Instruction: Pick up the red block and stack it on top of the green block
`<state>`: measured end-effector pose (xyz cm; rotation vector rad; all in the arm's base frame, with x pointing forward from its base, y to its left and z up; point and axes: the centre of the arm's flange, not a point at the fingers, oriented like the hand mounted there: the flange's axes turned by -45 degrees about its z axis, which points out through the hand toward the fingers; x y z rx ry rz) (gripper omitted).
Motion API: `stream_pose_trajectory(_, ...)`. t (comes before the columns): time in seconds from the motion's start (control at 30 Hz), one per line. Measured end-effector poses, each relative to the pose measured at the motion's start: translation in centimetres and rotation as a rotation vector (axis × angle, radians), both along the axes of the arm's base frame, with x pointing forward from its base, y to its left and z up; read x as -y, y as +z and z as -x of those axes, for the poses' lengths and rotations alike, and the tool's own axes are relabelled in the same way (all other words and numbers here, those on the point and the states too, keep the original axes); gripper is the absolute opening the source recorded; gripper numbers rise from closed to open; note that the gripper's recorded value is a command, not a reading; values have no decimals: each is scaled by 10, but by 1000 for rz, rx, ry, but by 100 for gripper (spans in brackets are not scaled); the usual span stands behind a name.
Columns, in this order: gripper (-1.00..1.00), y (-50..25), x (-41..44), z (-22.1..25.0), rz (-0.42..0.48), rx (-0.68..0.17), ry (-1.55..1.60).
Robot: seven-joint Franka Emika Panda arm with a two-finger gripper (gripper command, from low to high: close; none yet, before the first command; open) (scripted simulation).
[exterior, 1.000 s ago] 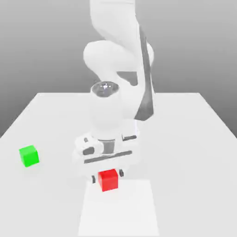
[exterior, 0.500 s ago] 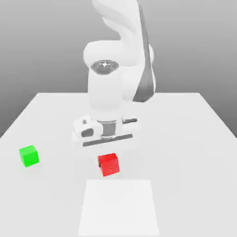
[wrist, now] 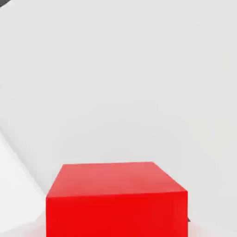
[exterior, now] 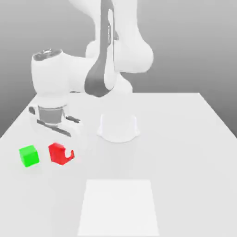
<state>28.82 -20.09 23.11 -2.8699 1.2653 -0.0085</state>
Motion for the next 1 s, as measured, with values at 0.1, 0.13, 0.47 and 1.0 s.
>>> stream_pose_trajectory(0.1,-100,4,28,16,-1,0,-207)
stream_pose_trajectory(0.13,-100,5,38,22,-1,-1,-276)
stream_pose_trajectory(0.47,-100,13,116,95,-8,-5,-937)
stream_pose_trajectory(1.0,-100,-49,117,97,-49,-9,-975)
